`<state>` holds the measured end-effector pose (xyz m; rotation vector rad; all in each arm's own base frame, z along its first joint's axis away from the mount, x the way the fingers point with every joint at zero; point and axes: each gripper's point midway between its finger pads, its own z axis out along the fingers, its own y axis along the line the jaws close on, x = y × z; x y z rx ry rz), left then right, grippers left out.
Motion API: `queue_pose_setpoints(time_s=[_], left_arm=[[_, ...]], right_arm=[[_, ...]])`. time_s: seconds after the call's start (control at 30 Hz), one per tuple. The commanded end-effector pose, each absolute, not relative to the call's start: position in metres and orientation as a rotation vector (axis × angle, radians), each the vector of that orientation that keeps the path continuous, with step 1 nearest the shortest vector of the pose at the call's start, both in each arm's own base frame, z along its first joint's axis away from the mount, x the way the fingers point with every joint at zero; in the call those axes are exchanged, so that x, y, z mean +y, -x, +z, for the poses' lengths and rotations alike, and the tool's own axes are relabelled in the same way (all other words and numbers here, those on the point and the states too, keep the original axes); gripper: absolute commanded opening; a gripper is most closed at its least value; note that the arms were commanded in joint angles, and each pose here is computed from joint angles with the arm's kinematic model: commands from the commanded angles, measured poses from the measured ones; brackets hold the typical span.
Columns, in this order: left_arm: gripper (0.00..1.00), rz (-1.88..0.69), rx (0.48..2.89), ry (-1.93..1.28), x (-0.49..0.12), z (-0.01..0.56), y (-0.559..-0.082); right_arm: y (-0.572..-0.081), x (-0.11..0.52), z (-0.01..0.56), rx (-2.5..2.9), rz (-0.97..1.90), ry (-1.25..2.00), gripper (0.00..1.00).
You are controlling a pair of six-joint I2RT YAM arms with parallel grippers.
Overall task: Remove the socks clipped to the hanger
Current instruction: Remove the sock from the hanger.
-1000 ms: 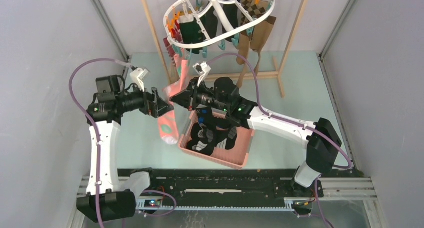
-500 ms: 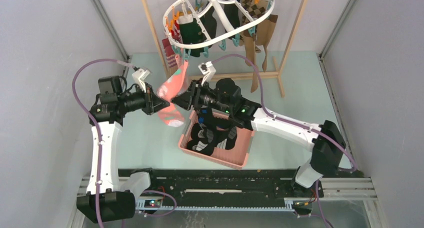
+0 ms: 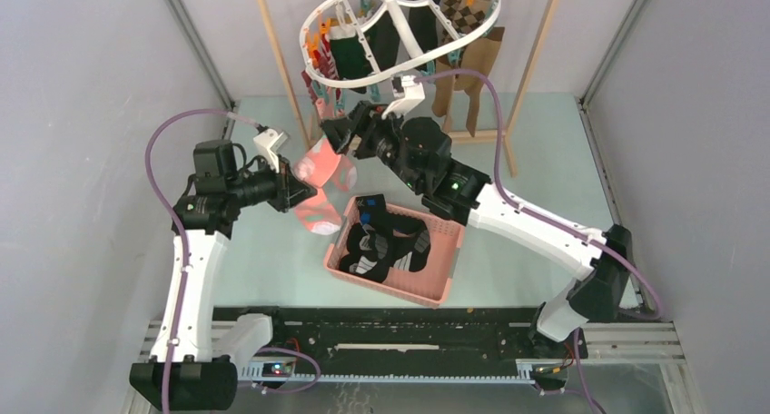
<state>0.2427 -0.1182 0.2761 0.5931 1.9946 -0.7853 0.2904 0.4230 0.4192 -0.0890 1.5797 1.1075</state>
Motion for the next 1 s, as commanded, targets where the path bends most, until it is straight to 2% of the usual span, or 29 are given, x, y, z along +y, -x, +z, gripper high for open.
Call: queue_pose_setpoints(time_s=[0.0,0.27,0.63,0.73,0.8,0.83,0.97], left_arm=[[0.05,-0.760,1.964,-0.591,-0.119,0.281,-0.242],[0.05,-0.752,1.965,-0.592,-0.119,0.279,-0.239],[0.05,-0.738,1.973,-0.592,-0.117,0.278,-0.239],[0.05,-0.729,1.979,-0.587,-0.116,0.276,-0.240],[0.05,-0.721,1.983,-0.583,-0.115,0.275,-0.240],[0.05,-0.716,1.985,-0.581,-0.114,0.274,-0.240],[0.04,-0.701,1.995,-0.578,-0.112,0.270,-0.239]], right_arm=[[-0.323,0.417,0.432,1.566,0.978,0.025,0.76],[-0.357,0.426,0.440,1.573,0.935,0.004,0.70],[-0.362,0.434,0.445,1.565,0.914,0.043,0.56],[-0.365,0.433,0.450,1.553,0.912,0.041,0.40],[-0.365,0.433,0.454,1.545,0.922,0.046,0.19],[-0.365,0.433,0.456,1.541,0.924,0.048,0.13],[-0.361,0.434,0.460,1.536,0.939,0.071,0.02]])
